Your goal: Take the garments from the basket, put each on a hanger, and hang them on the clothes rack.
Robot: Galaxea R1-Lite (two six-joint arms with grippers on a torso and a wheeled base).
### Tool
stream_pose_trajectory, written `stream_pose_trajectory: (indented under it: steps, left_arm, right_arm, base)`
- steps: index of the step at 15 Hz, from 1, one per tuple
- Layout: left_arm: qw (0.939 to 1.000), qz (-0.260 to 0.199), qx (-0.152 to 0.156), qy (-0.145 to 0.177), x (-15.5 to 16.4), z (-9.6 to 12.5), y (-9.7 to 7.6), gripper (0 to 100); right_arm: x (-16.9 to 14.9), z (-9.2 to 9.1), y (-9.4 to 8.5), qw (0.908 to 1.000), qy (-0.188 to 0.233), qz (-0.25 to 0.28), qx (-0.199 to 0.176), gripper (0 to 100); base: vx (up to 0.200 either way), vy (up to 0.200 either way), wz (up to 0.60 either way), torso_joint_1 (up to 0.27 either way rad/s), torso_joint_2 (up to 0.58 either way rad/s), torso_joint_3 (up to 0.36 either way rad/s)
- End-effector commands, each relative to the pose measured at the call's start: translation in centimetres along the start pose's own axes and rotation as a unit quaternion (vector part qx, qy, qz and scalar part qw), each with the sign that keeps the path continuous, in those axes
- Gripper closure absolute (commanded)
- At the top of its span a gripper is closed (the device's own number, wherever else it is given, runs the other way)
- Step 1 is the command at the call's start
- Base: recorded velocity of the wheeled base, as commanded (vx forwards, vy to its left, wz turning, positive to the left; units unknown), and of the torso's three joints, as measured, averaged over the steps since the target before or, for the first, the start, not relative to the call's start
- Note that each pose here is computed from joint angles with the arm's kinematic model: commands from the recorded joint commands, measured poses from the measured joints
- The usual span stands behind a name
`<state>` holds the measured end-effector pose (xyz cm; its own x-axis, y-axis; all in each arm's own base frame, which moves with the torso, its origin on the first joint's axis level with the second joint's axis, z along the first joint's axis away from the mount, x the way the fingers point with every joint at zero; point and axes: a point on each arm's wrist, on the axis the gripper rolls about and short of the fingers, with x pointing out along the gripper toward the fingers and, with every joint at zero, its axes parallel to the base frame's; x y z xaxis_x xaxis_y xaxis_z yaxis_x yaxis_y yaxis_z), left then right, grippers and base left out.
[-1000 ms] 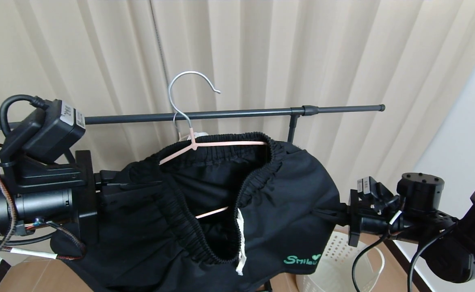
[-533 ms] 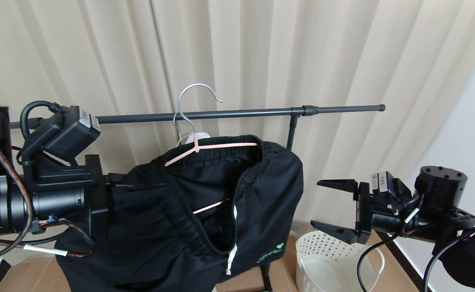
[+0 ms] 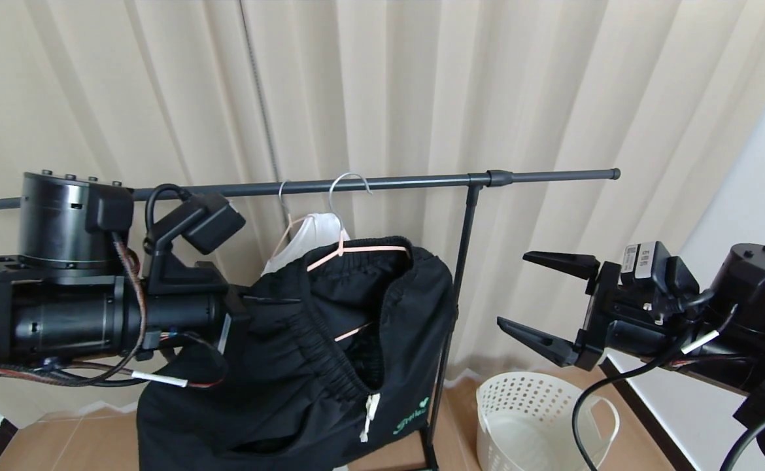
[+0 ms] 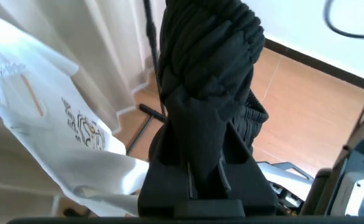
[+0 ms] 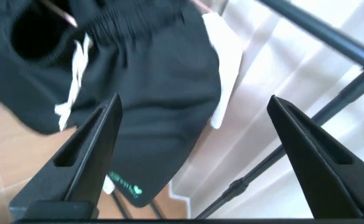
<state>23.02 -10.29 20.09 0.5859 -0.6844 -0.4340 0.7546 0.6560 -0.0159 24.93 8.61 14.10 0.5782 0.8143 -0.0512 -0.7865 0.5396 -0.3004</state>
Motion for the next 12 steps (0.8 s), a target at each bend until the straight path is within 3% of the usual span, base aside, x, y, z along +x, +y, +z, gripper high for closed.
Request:
stream_pose_trajectory:
  steps: [1, 4, 10, 12]
  left_arm:
    - [0.9997, -0.005, -0.016, 0.018, 2.3, 0.2, -0.1, 100]
    - [0.9941, 0.046, -0.096, 0.022, 6.3, 2.2, -0.4, 100]
    - [0.9858, 0.076, -0.148, 0.021, 11.4, 3.5, -0.2, 100]
    - [0.9803, 0.099, -0.171, 0.011, 13.2, 4.1, 0.1, 100]
  right_arm:
    - [0.0, 0.7, 0.2, 0.9999, -0.010, 0.002, -0.007, 0]
    - [0.1, 0.6, 0.2, 0.9999, -0.008, 0.001, -0.007, 0]
    - [0.1, 0.6, 0.2, 0.9999, -0.008, -0.001, -0.007, 0]
    - [0.2, 0.6, 0.1, 1.0000, -0.008, -0.001, -0.006, 0]
  base:
    - [0.000, 0.000, 0.00, 0.000, 0.00, 0.000]
    - [0.000, 0.000, 0.00, 0.000, 0.00, 0.000]
    - [0.000, 0.000, 0.00, 0.000, 0.00, 0.000]
    - [0.000, 0.000, 0.00, 0.000, 0.00, 0.000]
